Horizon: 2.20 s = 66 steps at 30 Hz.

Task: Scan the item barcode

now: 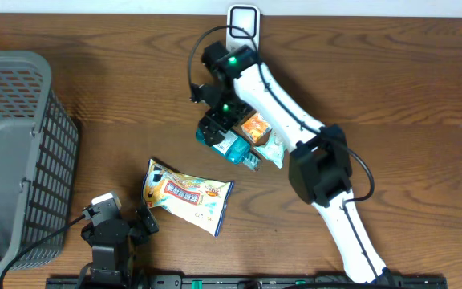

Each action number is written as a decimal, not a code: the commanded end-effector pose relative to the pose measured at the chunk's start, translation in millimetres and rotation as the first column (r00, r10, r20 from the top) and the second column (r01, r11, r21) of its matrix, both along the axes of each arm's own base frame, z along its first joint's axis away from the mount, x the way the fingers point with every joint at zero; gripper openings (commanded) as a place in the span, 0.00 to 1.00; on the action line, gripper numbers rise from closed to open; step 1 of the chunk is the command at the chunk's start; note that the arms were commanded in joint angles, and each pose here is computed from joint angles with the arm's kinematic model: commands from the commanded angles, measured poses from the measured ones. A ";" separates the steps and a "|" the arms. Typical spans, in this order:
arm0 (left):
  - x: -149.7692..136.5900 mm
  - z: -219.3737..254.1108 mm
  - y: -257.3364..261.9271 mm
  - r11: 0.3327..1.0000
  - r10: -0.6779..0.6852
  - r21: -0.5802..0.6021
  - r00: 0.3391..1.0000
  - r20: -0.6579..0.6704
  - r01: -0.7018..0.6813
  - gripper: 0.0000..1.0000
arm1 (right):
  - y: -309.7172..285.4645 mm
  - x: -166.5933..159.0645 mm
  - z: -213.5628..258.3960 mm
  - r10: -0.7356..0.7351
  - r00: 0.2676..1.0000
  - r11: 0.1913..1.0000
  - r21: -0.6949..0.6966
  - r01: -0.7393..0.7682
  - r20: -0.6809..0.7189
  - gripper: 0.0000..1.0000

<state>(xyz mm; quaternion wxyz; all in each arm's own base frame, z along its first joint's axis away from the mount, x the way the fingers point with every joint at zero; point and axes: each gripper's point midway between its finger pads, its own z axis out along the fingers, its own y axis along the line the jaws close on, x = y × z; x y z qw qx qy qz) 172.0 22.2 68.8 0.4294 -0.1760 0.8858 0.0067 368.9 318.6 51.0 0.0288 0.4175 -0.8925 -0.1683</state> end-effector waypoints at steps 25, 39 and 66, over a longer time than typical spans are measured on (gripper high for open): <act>-11.3 -12.0 3.0 1.000 -0.006 0.029 0.997 -0.071 0.008 0.98 | -13.5 -25.0 -74.6 0.066 0.974 0.998 0.021 -0.063 -0.217 0.52; -11.3 -12.0 3.0 1.000 -0.006 0.029 0.997 -0.071 0.008 0.98 | -44.9 13.8 -69.7 -0.061 0.996 0.930 -0.360 0.081 0.068 0.11; -11.3 -12.0 3.0 1.000 -0.006 0.029 0.997 -0.071 0.008 0.98 | -13.0 -36.4 5.1 0.148 0.941 0.969 0.236 -0.076 -0.305 0.01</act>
